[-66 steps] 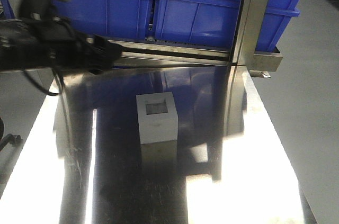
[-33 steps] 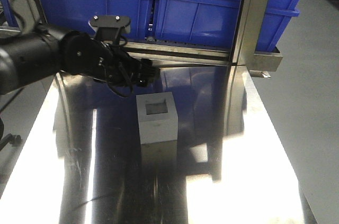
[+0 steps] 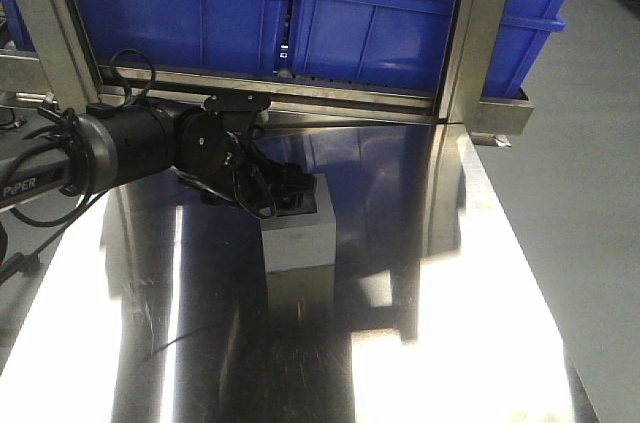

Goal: Sort gray base to blue bin
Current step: 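Reach the left gripper down over the gray square base, then close the left gripper on the base's rim and lift it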

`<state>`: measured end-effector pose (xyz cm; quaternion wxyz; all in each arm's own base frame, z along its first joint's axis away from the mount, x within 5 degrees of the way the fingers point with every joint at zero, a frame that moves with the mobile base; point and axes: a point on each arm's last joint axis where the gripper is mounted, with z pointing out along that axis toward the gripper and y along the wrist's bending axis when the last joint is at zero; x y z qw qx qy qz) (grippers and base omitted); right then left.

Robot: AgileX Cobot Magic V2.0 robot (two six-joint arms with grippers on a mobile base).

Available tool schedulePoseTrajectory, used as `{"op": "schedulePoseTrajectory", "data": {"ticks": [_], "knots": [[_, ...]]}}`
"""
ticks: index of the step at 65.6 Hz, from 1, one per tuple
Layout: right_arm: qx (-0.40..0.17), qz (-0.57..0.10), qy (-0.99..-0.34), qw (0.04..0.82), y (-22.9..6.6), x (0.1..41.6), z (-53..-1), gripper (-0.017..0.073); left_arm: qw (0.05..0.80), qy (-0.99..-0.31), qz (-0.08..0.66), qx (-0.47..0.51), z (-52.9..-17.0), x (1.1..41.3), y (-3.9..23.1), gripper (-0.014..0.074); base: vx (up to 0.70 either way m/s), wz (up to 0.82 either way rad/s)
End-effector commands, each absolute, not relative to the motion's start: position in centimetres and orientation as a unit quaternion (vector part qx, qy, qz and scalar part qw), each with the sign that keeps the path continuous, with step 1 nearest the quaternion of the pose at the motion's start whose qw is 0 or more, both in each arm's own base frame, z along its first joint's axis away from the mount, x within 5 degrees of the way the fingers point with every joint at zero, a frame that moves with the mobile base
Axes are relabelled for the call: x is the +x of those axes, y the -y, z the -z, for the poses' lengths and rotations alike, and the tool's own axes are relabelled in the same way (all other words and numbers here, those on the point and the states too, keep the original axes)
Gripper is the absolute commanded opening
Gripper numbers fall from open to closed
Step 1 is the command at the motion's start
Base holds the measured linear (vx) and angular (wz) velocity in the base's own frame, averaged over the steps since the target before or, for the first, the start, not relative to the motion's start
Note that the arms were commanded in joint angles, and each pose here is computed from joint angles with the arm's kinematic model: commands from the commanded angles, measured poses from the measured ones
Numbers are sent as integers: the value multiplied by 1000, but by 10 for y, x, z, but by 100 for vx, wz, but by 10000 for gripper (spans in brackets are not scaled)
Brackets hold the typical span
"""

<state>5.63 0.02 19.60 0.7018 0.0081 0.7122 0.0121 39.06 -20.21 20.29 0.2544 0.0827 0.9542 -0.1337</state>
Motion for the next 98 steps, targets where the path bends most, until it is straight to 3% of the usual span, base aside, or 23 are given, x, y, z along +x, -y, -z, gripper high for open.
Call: {"op": "schedulePoseTrajectory", "data": {"ticks": [1,31,41,57,67,82,98], "knots": [[4,-7,-683,730,0,56,-203,-4,299,-938,159,73,-235,392,205,561,0,0],[4,-7,-683,730,0,56,-203,-4,274,-947,149,78,-227,390,204,550,0,0],[4,-7,-683,730,0,56,-203,-4,259,-952,143,83,-225,388,203,433,0,0],[4,-7,-683,730,0,56,-203,-4,254,-953,141,83,-224,387,203,161,0,0],[4,-7,-683,730,0,56,-203,-4,256,-953,141,83,-225,388,203,56,0,0],[4,-7,-683,730,0,56,-203,-4,269,-948,146,84,-236,386,202,-7,0,0],[4,-7,-683,730,0,56,-203,-4,352,-918,150,107,-299,369,191,-5,0,0]]}}
